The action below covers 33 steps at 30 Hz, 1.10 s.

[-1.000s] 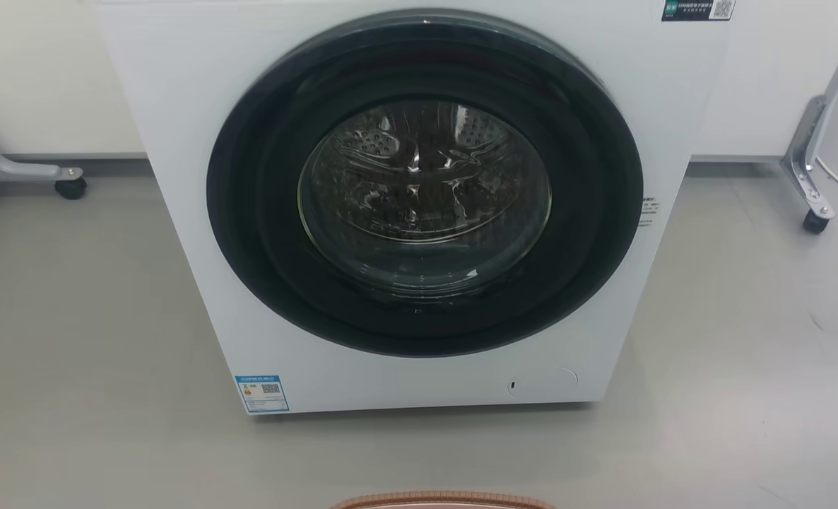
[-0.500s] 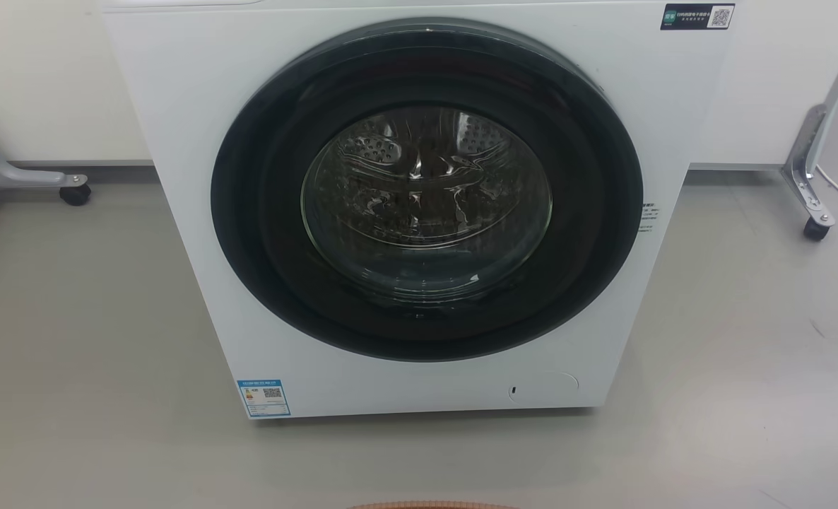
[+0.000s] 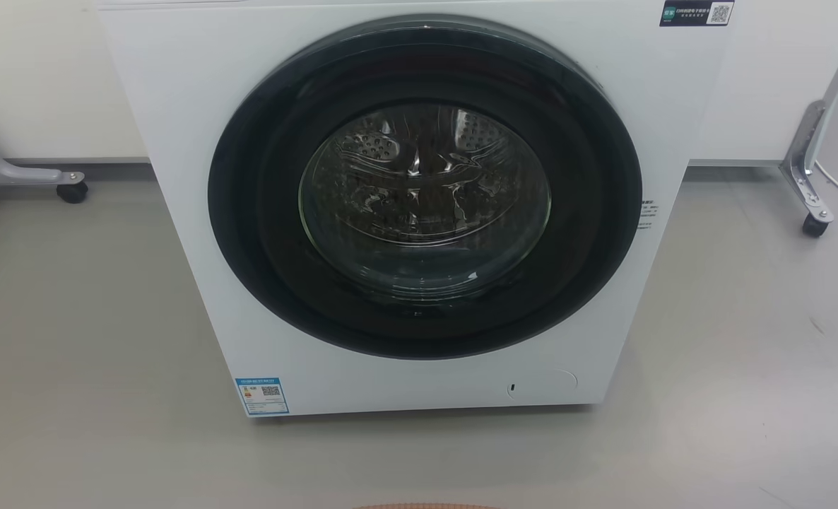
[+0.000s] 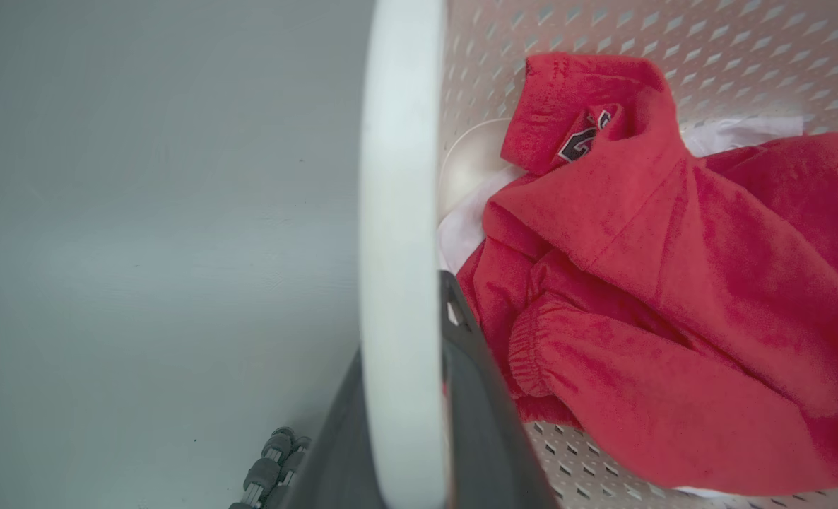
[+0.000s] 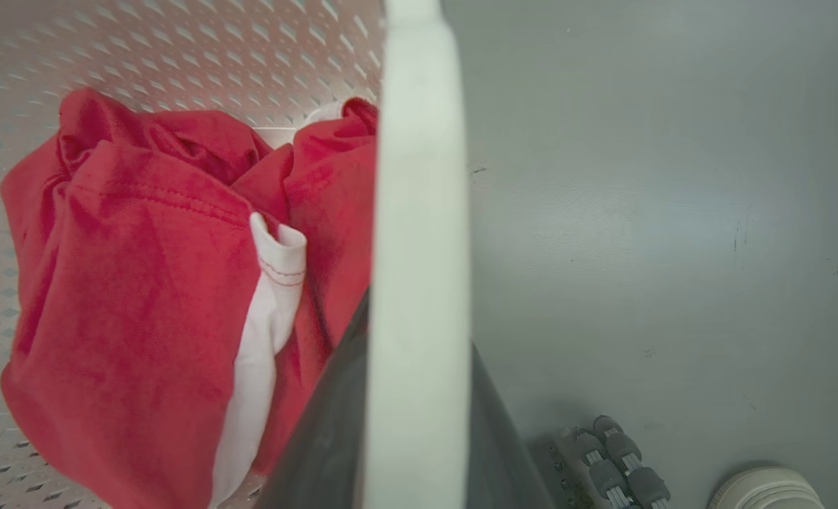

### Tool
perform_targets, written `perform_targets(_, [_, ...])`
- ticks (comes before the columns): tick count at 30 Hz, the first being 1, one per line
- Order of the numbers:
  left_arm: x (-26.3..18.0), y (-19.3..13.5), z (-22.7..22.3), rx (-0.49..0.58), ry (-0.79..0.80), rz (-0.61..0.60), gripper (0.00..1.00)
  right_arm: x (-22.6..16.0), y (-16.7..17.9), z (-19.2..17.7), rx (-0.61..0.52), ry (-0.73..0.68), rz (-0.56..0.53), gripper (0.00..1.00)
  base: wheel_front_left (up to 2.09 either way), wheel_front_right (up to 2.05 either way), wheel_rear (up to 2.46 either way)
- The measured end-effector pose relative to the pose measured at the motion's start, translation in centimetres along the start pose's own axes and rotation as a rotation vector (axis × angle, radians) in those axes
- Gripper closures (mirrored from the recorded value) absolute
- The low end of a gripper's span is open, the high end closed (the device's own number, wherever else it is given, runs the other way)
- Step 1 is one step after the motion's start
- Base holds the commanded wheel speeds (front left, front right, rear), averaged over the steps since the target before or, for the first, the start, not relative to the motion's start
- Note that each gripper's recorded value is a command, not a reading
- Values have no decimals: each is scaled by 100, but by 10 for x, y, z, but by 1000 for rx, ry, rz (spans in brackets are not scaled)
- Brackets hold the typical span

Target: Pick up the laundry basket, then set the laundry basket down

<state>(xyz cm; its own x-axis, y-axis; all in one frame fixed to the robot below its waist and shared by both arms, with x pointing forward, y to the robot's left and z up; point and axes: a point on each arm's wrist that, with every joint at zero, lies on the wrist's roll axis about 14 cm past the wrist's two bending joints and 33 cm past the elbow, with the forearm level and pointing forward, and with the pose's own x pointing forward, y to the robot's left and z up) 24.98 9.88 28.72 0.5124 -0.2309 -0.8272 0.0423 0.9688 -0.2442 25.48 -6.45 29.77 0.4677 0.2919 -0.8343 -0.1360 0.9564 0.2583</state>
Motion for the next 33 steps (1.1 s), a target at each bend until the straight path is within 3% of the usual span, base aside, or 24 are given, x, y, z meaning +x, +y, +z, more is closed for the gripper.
perform_targets(20, [6, 0, -3, -15, 29, 5, 100, 6, -3, 3, 13, 16, -5, 100, 0, 0, 0])
perform_targets(26, [14, 0, 20, -31, -1, 5, 100, 12, -6, 26, 7, -16, -12, 100, 0, 0, 0])
perform_targets(33, [30, -1, 66, -26, -64, 4, 100, 26, -12, 83, -25, -92, -24, 100, 0, 0, 0])
